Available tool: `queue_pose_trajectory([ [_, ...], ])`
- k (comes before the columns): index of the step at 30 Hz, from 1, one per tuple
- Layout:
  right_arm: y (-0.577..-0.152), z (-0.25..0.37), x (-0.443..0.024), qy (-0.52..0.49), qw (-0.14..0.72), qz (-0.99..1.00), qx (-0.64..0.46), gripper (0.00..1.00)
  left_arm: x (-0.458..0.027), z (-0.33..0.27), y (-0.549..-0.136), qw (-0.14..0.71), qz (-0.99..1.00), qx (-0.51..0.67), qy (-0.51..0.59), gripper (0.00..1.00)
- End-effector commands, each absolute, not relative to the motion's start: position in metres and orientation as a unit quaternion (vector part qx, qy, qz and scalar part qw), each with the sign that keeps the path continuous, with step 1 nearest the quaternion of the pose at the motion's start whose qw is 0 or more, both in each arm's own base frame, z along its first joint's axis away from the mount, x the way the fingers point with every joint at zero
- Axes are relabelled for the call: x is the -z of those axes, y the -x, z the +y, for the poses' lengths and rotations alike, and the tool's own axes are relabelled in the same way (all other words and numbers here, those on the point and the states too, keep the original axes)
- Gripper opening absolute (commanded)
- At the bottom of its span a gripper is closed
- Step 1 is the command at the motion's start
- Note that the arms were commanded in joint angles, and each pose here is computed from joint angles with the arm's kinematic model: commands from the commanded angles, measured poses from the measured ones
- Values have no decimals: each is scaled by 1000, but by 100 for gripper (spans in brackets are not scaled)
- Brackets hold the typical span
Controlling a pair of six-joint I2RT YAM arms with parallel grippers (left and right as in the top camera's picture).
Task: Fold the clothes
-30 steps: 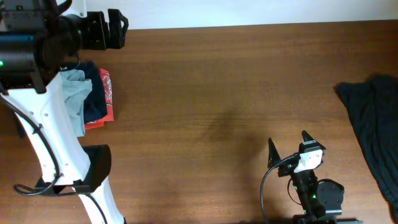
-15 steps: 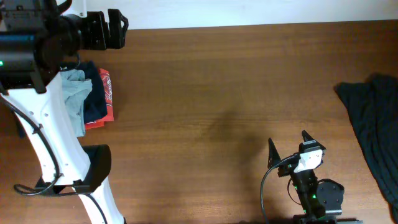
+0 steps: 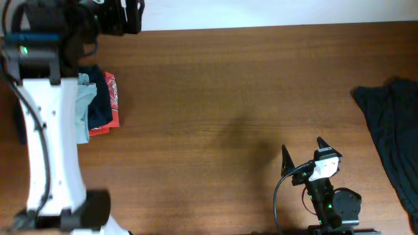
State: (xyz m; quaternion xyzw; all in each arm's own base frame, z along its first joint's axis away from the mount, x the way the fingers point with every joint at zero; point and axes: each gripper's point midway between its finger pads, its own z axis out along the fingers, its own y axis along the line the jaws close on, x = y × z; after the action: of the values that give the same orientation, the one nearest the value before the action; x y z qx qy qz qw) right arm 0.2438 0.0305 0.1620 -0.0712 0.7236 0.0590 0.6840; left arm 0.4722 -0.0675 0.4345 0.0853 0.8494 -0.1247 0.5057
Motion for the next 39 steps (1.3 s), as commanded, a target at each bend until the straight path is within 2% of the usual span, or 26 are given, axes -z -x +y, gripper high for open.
queue_pose_trajectory([
  [1, -244, 29, -160, 67, 683, 725, -56, 99, -441, -72, -441, 540, 826, 132, -96, 99],
  [9, -244, 29, -160, 67, 683, 725, -56, 99, -377, -69, -408, 572, 804, 108, -122, 99],
  [16, -244, 29, -160, 67, 683, 725, -56, 99, -336, -66, -366, 654, 737, 83, -148, 99],
  [21, -244, 29, -160, 67, 683, 725, -56, 99, -302, -51, -324, 708, 693, 49, -125, 99],
  [25, -244, 29, -160, 67, 683, 725, -56, 99, -263, -40, -297, 708, 698, 30, -105, 99],
  [39, -244, 29, -160, 67, 683, 725, -56, 99, -198, -31, -258, 727, 681, 15, -91, 99],
])
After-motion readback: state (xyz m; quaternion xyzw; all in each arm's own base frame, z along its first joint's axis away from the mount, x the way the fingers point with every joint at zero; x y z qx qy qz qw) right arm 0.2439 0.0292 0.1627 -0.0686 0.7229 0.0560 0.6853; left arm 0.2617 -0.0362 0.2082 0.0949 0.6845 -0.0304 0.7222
